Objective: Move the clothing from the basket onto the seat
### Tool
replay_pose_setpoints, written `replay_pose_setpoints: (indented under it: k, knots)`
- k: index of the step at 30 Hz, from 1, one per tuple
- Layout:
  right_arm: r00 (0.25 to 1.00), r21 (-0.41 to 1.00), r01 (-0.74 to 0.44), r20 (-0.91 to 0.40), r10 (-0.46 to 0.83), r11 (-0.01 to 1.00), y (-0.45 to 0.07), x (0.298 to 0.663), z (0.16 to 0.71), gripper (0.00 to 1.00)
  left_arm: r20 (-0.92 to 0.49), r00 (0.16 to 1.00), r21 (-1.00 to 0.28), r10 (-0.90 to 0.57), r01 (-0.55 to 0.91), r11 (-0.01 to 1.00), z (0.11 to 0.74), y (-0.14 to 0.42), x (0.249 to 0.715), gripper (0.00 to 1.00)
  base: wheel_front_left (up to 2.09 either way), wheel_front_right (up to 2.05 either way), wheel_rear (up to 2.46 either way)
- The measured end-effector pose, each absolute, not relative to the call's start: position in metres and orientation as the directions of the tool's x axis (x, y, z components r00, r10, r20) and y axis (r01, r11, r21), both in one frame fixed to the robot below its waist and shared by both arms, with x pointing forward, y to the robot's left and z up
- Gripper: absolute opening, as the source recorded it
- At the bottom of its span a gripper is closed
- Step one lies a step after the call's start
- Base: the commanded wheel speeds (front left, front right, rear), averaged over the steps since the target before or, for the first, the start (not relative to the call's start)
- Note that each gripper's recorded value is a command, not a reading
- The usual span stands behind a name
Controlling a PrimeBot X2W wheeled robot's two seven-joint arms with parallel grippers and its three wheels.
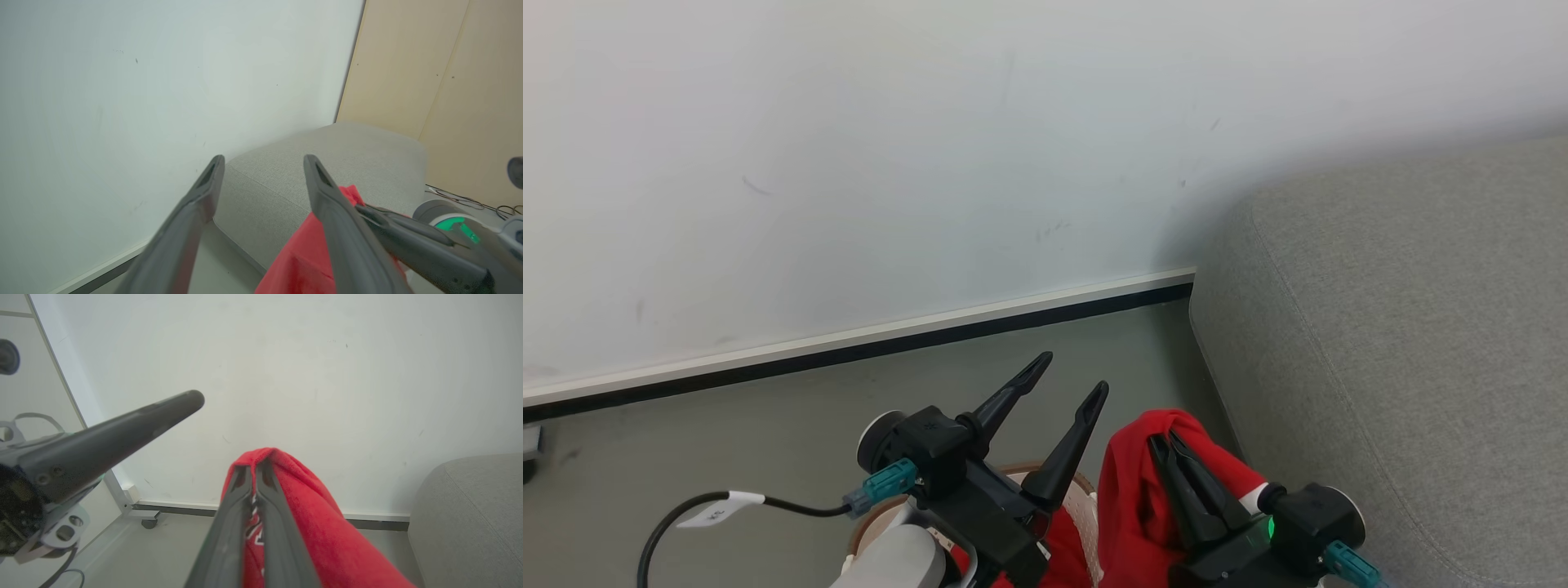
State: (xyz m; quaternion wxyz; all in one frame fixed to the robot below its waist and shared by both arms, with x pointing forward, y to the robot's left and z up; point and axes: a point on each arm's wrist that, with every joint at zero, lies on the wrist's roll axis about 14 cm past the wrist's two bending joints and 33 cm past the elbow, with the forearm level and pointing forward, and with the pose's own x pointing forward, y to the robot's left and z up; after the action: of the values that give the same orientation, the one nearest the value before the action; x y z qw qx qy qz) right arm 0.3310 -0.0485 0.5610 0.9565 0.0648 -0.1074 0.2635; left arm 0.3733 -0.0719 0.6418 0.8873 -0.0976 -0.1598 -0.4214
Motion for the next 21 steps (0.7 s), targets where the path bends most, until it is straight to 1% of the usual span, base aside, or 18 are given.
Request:
replay_pose_setpoints:
  k: [9,21]
  knots:
    - [0.849,0.062,-0.498,0.241,0.471,0.865,-0.055,0.334,0.561,0.0,0.359,0.594,-0.043,-0.72,0.781,0.623,0.638,-0.075,0.375,1.0,0.0,0.0,0.0]
    - [0.885,0.058,-0.402,0.279,0.372,0.914,-0.086,0.333,0.574,0.0,0.348,0.529,-0.051,-0.774,0.835,0.548,0.633,-0.107,0.373,1.0,0.0,0.0,0.0]
